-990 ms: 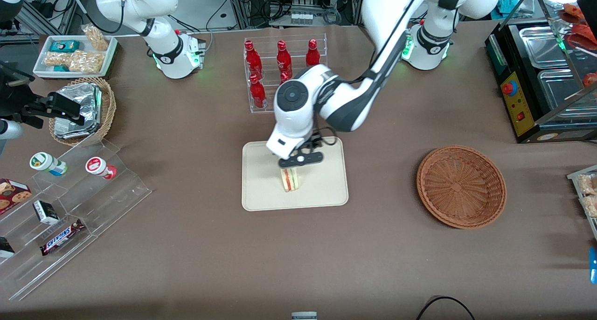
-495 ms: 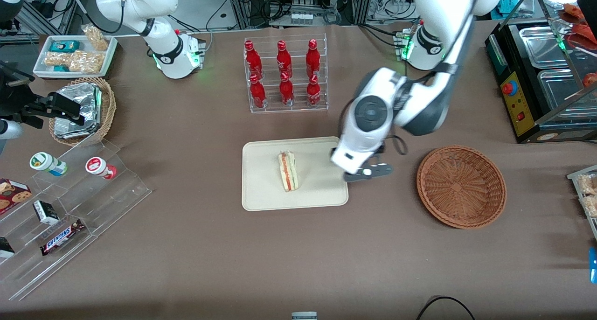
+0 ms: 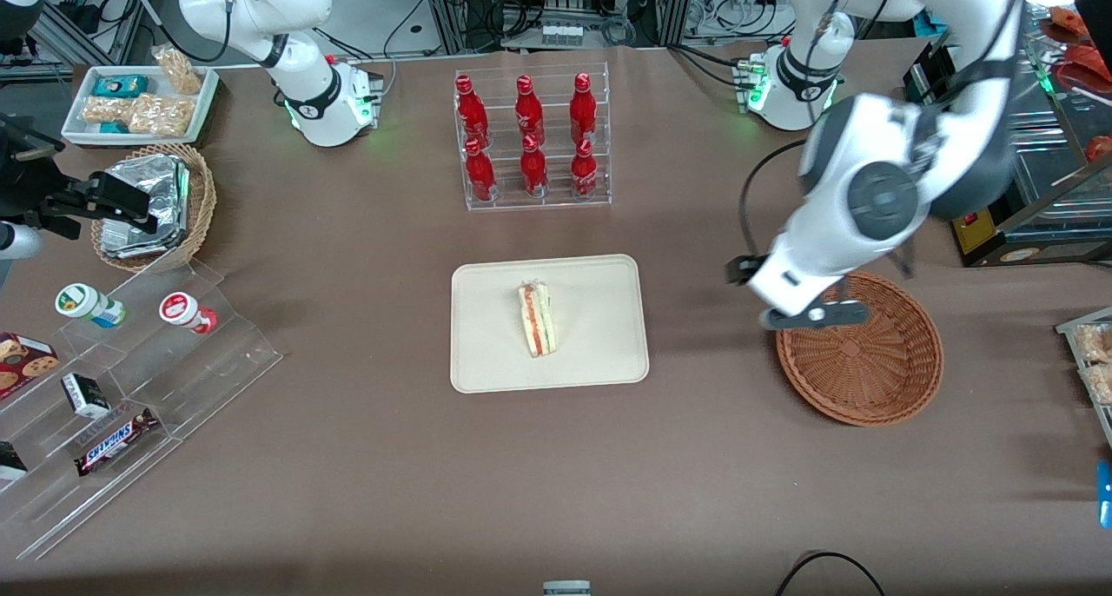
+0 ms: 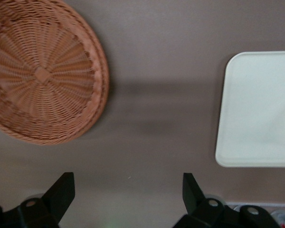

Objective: Place sandwich from basket to tray

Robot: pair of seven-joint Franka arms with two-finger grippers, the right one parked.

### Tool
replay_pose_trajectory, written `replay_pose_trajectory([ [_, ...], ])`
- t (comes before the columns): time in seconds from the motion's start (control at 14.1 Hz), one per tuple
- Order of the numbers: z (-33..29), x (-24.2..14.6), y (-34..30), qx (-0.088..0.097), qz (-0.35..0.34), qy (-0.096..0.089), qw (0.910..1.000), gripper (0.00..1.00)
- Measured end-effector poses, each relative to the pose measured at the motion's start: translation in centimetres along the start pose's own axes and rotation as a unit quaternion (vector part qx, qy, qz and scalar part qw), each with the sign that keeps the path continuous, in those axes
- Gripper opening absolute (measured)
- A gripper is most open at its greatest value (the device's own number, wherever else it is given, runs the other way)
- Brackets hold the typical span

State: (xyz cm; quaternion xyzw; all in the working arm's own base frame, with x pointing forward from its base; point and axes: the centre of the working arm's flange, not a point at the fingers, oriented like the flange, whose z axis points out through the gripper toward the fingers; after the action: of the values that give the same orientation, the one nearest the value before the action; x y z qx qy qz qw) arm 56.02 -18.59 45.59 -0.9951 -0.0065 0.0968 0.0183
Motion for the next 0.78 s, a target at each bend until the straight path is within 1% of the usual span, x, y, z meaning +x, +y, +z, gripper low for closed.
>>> replay_pose_trajectory([
  [0.14, -2.7, -1.0, -3.4, -0.007, 0.017, 0.004, 0.9998, 1.00],
  [0.28, -4.9, -1.9, -7.1, -0.008, 0.032, 0.009, 0.9994, 1.00],
  [0.42, -7.1, -2.7, -10.3, -0.009, 0.043, 0.025, 0.9987, 1.00],
  [0.78, -12.3, -4.8, -15.9, -0.013, 0.054, 0.078, 0.9954, 1.00],
])
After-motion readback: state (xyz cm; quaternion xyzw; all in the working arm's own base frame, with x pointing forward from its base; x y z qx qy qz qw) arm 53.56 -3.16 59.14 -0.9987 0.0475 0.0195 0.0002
